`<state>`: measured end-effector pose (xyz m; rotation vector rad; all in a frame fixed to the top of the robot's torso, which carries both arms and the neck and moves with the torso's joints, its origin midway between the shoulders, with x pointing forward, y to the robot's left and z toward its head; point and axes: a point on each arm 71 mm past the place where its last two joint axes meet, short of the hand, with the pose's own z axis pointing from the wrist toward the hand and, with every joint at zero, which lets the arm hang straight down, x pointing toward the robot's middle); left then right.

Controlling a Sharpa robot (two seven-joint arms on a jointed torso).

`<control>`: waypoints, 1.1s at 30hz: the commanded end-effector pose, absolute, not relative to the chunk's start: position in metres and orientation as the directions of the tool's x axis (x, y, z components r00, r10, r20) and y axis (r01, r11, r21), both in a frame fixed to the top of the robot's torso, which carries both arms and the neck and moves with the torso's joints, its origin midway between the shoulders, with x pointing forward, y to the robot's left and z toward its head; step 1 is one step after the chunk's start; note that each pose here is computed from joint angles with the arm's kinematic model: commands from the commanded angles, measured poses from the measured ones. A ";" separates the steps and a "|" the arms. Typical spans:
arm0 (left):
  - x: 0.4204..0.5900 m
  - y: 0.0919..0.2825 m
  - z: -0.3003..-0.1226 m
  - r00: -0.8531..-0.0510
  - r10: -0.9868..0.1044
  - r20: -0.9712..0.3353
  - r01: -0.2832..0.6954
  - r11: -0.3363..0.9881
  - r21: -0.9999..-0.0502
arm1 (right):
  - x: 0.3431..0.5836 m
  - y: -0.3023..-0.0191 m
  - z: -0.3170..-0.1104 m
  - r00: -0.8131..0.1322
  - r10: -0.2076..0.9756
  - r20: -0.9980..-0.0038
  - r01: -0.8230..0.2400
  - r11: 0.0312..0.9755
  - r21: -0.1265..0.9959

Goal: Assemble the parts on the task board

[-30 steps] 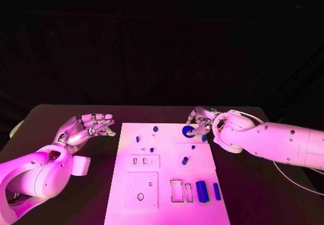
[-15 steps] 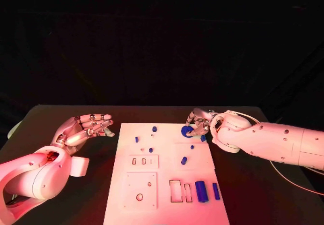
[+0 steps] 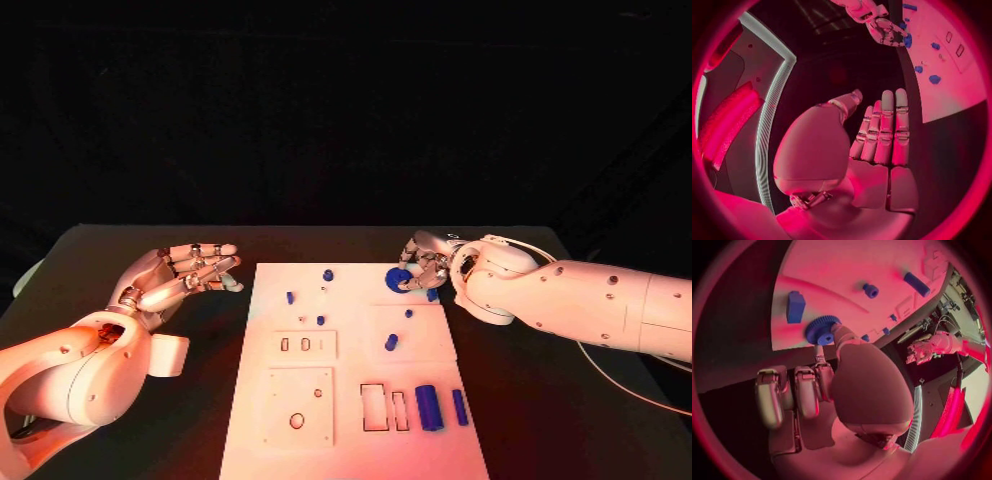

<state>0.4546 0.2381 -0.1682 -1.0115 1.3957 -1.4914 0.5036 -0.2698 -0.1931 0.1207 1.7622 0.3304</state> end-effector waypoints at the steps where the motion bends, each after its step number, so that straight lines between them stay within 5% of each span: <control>1: 0.454 0.236 -0.167 -0.344 -0.939 0.017 0.055 -0.038 -0.998 | 0.502 -0.270 -0.198 -0.257 0.238 -0.937 -0.102 0.957 0.271; 19: 0.455 0.236 -0.167 -0.344 -0.939 0.018 0.054 -0.039 -0.998 | 0.498 -0.254 -0.190 -0.161 0.274 -0.948 -0.173 0.938 0.301; 33: 0.455 0.234 -0.168 -0.344 -0.939 0.020 0.046 -0.038 -0.998 | 0.476 -0.190 -0.162 -0.034 0.272 -0.962 -0.340 0.902 0.267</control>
